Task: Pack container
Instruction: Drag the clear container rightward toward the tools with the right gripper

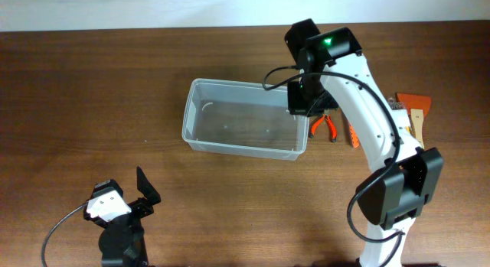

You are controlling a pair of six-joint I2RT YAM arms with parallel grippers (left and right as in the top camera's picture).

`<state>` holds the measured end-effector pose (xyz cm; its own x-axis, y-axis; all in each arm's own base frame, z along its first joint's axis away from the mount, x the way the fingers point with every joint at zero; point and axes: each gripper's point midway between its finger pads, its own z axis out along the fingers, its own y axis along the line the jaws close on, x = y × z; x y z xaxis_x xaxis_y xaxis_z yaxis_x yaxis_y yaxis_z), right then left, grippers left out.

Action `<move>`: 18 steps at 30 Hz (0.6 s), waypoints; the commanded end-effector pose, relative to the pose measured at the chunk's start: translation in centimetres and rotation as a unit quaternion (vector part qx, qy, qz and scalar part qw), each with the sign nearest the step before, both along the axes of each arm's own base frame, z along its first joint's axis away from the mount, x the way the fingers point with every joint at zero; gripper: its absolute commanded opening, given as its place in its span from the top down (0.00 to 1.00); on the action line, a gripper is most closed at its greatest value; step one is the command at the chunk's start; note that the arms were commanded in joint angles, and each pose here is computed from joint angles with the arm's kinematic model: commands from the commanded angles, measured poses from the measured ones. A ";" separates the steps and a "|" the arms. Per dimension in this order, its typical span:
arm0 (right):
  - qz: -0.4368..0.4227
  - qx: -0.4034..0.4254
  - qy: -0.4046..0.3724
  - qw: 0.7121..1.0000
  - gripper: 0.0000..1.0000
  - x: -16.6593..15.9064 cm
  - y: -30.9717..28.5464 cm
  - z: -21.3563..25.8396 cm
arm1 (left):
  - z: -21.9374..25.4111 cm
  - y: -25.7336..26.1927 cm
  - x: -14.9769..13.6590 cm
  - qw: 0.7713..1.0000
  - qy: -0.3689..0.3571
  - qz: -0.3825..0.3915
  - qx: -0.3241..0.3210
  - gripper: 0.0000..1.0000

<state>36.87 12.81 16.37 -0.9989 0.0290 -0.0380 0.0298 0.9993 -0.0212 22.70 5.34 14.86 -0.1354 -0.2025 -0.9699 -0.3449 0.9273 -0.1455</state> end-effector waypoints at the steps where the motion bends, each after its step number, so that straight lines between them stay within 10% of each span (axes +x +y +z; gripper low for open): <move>1: -0.002 0.009 0.004 1.000 0.96 -0.5 0.9 0.2 | 0.0 0.0 0.0 1.000 -0.001 0.001 0.005 0.01; 18: 0.007 0.014 -0.089 0.996 0.96 8.0 2.1 -6.0 | 0.0 0.0 0.0 1.000 -0.001 0.001 0.005 0.01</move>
